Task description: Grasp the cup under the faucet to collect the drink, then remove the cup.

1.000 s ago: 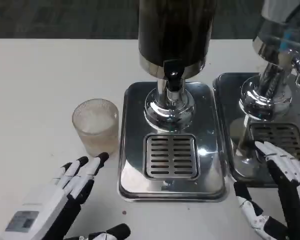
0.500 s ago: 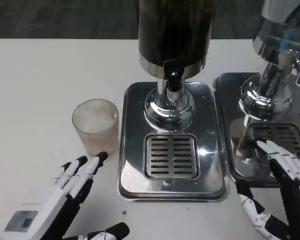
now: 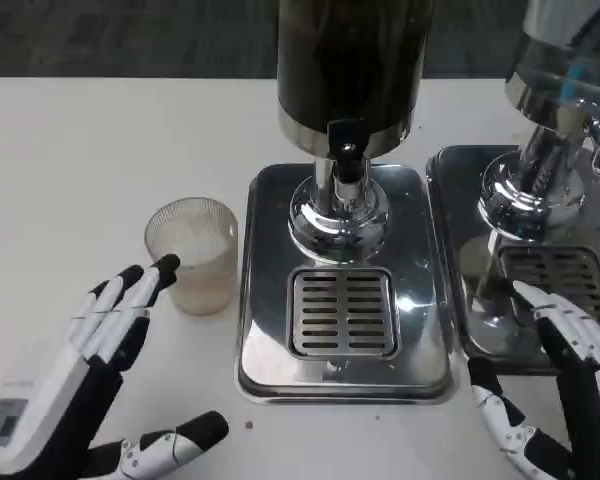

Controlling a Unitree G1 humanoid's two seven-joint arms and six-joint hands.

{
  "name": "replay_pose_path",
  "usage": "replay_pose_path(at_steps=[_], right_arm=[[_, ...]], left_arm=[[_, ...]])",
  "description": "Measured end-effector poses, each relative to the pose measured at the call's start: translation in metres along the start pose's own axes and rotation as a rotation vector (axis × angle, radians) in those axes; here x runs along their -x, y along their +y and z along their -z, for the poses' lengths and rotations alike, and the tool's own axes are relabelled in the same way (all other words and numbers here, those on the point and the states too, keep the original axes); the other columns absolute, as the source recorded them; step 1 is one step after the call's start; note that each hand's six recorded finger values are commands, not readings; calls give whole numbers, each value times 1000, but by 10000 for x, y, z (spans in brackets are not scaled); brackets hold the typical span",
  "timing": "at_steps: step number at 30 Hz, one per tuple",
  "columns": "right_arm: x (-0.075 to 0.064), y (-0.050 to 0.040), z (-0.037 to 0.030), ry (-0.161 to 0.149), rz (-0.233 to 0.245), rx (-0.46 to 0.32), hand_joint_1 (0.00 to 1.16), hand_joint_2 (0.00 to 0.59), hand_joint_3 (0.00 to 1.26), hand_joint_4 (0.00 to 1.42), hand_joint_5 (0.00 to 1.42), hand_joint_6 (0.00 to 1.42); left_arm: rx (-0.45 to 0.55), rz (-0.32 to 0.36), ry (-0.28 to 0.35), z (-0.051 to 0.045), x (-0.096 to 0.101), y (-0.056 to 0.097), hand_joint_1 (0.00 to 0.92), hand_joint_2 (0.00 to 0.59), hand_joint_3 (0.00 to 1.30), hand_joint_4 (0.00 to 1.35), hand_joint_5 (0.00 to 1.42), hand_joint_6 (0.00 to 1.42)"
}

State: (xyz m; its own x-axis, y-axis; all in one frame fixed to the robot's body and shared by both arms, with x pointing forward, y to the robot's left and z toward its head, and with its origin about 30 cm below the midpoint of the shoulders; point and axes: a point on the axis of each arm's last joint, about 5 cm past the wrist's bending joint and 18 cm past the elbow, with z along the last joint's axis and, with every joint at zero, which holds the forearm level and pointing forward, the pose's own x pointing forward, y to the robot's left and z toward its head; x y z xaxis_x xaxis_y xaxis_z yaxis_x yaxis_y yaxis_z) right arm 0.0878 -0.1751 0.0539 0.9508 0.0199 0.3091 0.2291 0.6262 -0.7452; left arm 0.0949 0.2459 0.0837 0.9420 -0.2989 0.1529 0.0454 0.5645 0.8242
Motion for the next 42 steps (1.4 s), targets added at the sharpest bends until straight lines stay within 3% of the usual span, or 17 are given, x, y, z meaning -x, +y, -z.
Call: replay_pose_path(at_steps=[11,19,29,42], right_arm=[[-70,40,-1,-16,3,-9,439,420,274,290,236,322],[-130,76,-24,-41,0,-24,439,420,281,321,256,328],[-208,206,-98,-65,-9,-66,439,420,301,336,262,341],[-319,323,-182,-103,-5,-91,438,418,323,346,272,342]], left_arm=[[36,-130,45,243,-305,103,0,44,0,0,13,0],[33,-160,106,386,-528,145,61,37,0,0,88,61],[40,-94,150,513,-746,188,133,31,0,0,110,94],[19,-5,215,662,-820,180,157,30,0,0,126,113]])
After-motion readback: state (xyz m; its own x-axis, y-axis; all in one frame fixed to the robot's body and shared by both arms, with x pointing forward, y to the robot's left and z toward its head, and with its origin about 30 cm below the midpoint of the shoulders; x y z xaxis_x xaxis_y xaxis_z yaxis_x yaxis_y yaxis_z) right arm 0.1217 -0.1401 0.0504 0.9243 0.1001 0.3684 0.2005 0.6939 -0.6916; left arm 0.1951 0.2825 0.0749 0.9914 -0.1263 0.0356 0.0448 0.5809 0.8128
